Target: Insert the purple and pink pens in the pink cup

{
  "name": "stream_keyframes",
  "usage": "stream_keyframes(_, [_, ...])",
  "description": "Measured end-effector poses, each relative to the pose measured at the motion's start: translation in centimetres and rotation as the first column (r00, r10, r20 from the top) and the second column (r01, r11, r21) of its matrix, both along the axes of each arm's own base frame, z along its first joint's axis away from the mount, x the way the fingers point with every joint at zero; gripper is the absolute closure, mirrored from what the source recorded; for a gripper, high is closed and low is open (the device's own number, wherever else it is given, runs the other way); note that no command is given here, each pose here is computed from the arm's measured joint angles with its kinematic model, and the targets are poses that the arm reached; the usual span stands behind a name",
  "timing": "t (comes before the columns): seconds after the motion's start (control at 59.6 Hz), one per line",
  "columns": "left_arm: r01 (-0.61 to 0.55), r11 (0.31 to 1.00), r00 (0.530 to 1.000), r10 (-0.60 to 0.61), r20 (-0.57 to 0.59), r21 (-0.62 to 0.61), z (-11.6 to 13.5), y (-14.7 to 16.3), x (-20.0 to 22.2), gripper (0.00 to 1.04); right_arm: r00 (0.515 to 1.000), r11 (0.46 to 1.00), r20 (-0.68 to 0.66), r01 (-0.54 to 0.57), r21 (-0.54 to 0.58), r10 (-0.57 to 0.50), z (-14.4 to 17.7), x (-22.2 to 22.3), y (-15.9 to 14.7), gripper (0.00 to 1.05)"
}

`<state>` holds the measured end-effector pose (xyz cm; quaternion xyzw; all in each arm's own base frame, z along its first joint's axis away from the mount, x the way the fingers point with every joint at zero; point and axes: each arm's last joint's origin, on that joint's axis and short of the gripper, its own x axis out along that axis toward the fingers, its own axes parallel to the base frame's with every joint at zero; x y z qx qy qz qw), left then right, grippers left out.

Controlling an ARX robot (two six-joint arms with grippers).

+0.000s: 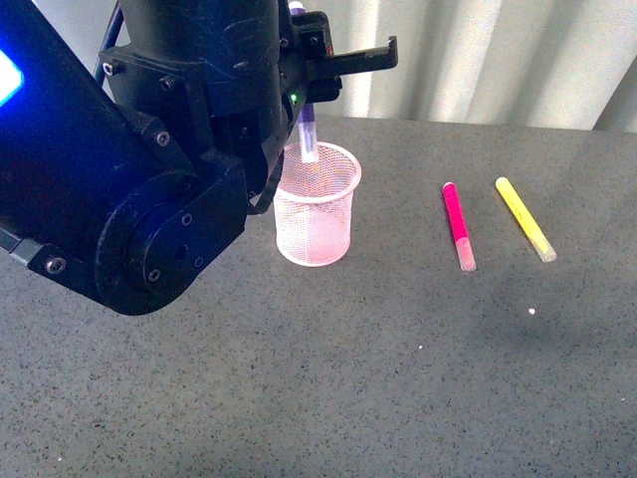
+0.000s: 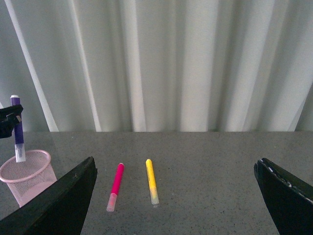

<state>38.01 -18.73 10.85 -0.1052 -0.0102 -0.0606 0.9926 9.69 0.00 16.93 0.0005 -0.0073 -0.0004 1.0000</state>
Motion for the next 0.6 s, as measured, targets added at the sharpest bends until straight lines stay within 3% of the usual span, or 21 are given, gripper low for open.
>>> stream_keyframes(0.352, [-0.009, 0.999, 0.997, 0.011, -0.07, 0.039, -2.0, 0.1, 0.0, 0.92, 1.0, 1.0, 0.0, 0.0, 0.0, 0.0, 0.0, 0.0, 0.0, 0.07])
stream_keyframes(0.52, [-0.003, 1.0, 0.983, 0.001, -0.182, -0.008, -2.7, 0.7, 0.0, 0.56, 1.0, 1.0, 0.0, 0.0, 0.0, 0.0, 0.0, 0.0, 0.0, 0.07])
stream_keyframes(0.604, [-0.018, 1.0, 0.979, 0.014, -0.204, -0.015, -1.2, 1.5, 0.1, 0.36, 1.0, 1.0, 0.0, 0.0, 0.0, 0.0, 0.0, 0.0, 0.0, 0.07])
